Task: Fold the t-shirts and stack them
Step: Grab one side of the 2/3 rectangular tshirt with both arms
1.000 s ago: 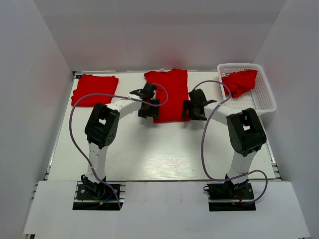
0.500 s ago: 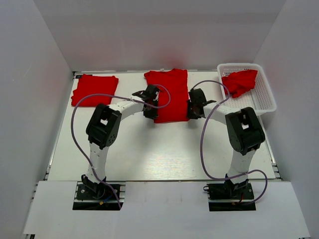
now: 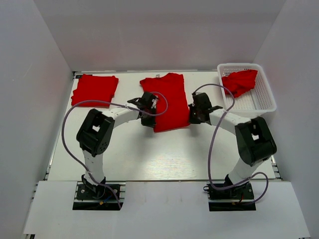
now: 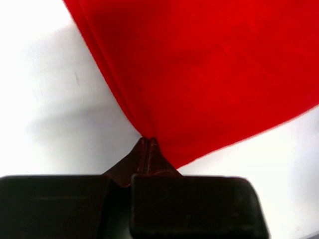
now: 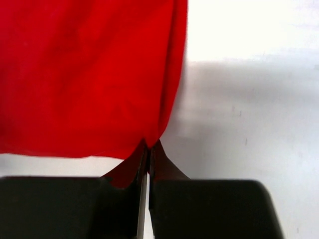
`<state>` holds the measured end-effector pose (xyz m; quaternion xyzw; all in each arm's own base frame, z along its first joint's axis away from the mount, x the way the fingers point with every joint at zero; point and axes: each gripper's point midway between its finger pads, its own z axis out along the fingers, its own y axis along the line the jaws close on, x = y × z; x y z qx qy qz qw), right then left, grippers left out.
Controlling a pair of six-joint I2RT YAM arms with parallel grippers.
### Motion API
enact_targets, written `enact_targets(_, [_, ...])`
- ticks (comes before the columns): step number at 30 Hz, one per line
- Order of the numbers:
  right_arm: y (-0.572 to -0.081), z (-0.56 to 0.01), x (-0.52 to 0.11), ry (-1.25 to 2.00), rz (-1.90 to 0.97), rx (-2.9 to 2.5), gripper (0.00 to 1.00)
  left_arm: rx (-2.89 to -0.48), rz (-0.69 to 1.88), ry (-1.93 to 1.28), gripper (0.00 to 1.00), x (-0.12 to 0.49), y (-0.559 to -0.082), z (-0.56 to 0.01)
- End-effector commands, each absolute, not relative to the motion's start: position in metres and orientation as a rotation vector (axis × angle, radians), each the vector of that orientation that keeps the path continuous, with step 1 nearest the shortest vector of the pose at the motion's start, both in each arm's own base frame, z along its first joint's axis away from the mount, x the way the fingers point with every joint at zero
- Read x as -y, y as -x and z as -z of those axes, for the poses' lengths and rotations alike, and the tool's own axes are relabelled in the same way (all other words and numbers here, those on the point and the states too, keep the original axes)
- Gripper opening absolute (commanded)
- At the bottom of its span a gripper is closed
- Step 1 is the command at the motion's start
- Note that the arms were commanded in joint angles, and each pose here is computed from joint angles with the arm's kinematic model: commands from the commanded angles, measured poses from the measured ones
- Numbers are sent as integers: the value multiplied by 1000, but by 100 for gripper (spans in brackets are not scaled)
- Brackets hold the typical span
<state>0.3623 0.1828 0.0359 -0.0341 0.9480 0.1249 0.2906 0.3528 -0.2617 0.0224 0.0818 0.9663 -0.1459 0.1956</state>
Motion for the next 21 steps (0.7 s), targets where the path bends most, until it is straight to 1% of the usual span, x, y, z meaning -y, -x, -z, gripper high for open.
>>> enact_targets(1, [-344,-57,-177,119,-359,-2503,0,-2666,516,-224,0,267,-331,-59])
enact_targets(2, [-339,-59,-178,113,-374,-2502,0,-2673,541,-219,0,267,-325,-61])
enact_targets(6, [-297,-69,-172,105,-462,-2504,0,-2746,573,-245,0,261,-288,-63])
enact_targets(9, [-265,-66,-164,110,-479,-2550,0,-2783,562,-259,0,255,-265,-76])
enact_targets(12, [-246,-81,-164,133,-531,-2529,0,-2755,571,-289,0,253,-251,-98])
enact_targets(15, [-242,-101,-165,154,-559,-2486,0,-2664,585,-301,0,255,-252,-122])
enact_targets(17, [-248,-115,-167,190,-557,-2449,0,-2653,572,-279,0,253,-255,-125])
enact_targets(21, [-264,-135,-171,216,-550,-2414,0,-2510,622,-295,0,270,-277,-161])
